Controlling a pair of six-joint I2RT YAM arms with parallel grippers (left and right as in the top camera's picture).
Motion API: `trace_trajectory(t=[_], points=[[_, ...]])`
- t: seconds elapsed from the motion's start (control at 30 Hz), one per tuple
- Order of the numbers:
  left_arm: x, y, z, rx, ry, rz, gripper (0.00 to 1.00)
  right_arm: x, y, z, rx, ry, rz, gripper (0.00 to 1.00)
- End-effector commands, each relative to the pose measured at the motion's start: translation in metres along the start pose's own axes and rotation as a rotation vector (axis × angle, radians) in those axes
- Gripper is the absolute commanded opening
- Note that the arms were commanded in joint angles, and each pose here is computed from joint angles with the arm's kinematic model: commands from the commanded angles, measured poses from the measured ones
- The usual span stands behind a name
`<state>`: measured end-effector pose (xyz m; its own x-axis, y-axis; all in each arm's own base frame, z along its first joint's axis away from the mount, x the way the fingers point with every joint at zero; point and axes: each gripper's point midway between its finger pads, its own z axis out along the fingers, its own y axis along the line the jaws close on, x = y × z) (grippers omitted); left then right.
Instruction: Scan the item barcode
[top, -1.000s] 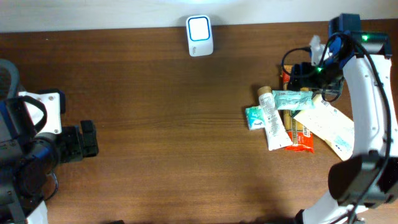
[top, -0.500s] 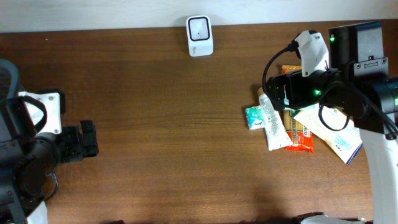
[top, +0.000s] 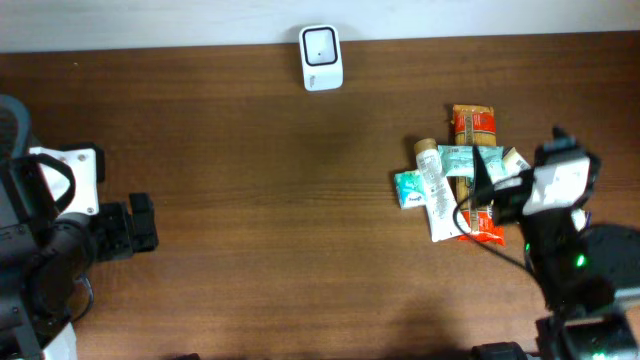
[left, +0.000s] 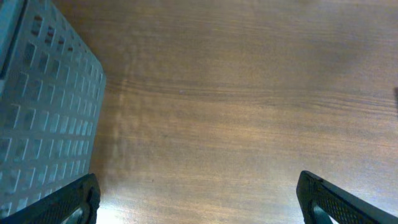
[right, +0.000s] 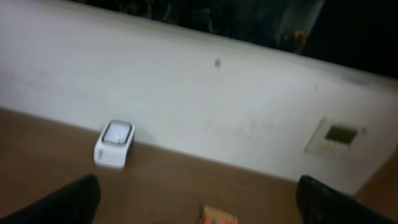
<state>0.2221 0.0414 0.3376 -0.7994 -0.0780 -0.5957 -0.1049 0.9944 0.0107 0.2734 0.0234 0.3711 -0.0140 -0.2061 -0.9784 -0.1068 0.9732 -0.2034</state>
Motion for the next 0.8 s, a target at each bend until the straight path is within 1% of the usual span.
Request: trace_trajectory(t=[0.0,0.1,0.2,0.27,0.37,0.43,0.77], points=[[-0.001,0.002,-0.002,-0.010,-0.007,0.014,0.99,0.059,0.013,-0.018,-0.006,-0.071,-0.004,0.99],[-0.001,0.002,-0.002,-0.010,-0.007,0.014,0.99,0.118,0.030,-0.024,-0.027,-0.121,-0.008,0.98],[-0.001,0.002,-0.002,-0.010,-0.007,0.014,0.99,0.159,0.040,-0.024,-0.037,-0.119,-0.008,0.99],[-0.001,0.002,-0.002,-0.010,-0.007,0.014,0.99,0.178,0.044,-0.022,-0.041,-0.100,-0.006,0.99],[-0.001,0.002,-0.002,-0.010,-0.007,0.014,0.99,0.201,0.049,-0.021,-0.064,-0.007,0.008,0.99],[-0.001,0.002,-0.002,-0.010,-0.007,0.014,0.99,0.206,0.051,-0.021,-0.072,0.013,0.046,0.99],[-0.001,0.002,-0.002,-0.010,-0.007,0.014,0.99,0.206,0.051,-0.021,-0.071,0.012,0.045,0.99]])
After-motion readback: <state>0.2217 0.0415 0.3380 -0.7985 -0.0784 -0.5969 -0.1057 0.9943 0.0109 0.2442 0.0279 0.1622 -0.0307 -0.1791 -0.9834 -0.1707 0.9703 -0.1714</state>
